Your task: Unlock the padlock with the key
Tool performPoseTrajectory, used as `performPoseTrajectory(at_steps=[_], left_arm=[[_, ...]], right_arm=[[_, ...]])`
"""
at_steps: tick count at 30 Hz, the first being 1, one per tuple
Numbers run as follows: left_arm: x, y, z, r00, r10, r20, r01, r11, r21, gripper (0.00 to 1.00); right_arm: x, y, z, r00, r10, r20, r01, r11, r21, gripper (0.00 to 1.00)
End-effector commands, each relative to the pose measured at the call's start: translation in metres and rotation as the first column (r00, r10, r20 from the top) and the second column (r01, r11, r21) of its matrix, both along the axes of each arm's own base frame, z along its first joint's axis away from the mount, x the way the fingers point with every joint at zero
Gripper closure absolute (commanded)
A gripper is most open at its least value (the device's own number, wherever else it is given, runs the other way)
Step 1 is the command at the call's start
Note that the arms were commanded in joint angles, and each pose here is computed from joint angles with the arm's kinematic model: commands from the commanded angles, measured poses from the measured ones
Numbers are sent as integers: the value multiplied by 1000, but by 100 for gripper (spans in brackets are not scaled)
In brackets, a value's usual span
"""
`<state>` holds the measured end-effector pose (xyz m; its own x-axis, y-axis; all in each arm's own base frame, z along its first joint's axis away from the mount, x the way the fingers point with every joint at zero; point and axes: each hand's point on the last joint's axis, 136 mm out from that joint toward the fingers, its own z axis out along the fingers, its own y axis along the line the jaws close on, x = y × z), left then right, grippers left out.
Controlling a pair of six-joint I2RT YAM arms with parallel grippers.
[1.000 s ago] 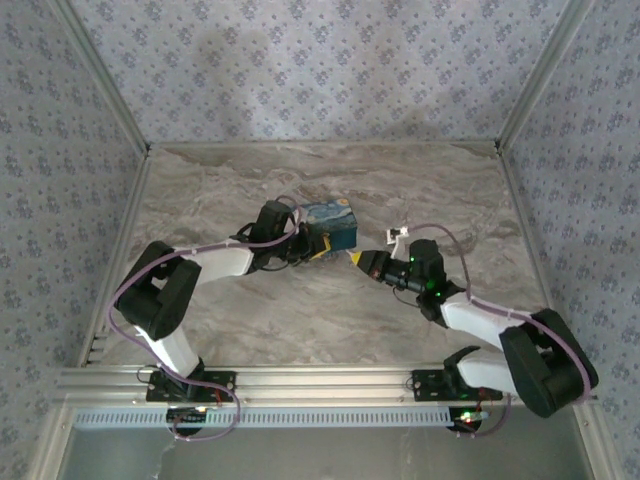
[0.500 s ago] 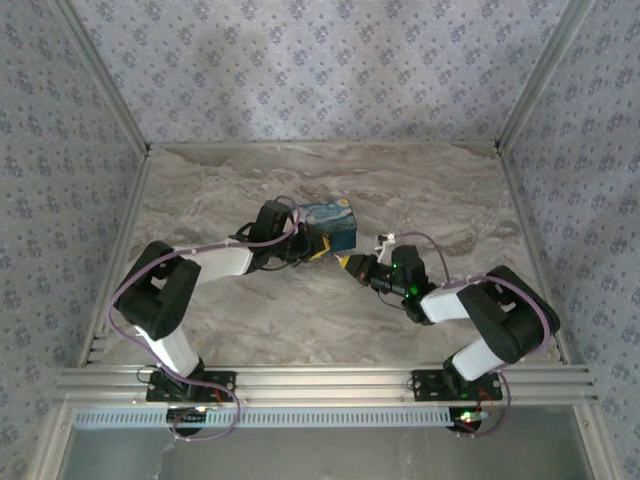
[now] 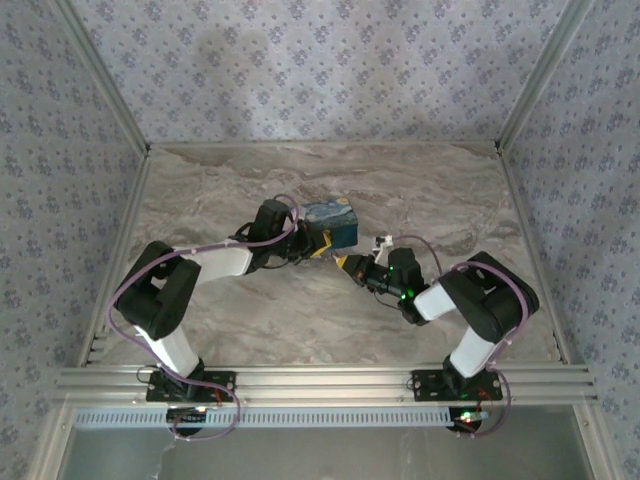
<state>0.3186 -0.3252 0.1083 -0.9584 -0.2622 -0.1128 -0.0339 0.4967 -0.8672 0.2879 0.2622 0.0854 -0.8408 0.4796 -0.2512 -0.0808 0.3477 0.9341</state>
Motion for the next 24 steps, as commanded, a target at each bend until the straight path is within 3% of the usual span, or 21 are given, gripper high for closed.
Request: performPoseTrajectory(at_steps=[1,24], left_arm=[[2,-2,23,999,0,49,3,998,-66,91],[3,-1,19,998,29,53,-25,996,-90,91]], right_arm=[[8,6,17,999,-8,48,6,998,55,100],[6,6,13,999,-39,11,38,991,126,100]])
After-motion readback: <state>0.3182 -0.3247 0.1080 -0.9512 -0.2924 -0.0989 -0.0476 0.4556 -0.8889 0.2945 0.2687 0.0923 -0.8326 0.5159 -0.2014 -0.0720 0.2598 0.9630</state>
